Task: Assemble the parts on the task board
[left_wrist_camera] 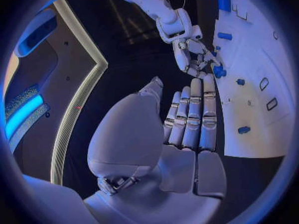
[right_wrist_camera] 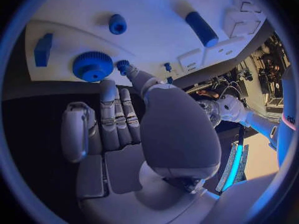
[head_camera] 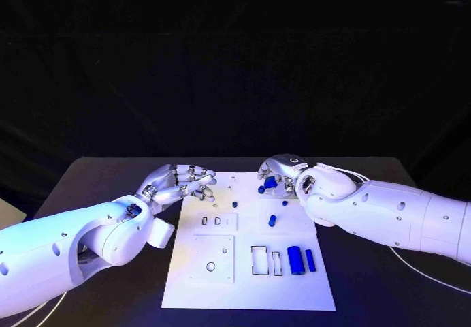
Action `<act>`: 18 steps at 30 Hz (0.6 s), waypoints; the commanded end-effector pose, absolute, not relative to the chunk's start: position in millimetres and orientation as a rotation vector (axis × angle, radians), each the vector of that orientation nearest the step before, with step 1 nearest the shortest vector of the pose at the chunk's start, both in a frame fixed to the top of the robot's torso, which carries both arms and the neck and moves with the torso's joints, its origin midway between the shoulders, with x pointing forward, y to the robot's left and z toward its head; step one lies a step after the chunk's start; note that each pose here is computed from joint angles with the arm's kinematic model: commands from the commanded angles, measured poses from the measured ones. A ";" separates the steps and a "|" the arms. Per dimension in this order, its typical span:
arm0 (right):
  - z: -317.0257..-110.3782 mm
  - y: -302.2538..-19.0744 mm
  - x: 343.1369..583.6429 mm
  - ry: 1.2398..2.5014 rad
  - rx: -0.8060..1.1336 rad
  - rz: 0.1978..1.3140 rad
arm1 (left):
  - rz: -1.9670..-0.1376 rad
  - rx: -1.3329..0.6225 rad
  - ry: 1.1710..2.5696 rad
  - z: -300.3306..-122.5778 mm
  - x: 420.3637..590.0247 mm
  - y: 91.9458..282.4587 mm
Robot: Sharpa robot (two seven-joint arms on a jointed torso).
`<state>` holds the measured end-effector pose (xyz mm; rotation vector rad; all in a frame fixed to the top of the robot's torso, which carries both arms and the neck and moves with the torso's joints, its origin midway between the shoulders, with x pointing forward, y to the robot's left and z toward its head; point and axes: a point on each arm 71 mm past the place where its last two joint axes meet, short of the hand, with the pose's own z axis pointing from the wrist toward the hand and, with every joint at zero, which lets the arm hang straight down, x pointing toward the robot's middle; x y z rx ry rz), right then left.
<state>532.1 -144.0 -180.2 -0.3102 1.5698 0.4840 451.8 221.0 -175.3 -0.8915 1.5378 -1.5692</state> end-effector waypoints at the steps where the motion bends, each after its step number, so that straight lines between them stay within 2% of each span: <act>1: -182.0 -145.1 533.8 1.554 -0.316 0.448 | -1.593 -0.879 1.551 -173.8 451.0 218.1; 18: -190.2 -140.1 534.5 1.591 -0.308 0.494 | -1.596 -0.883 1.568 -174.8 451.0 217.5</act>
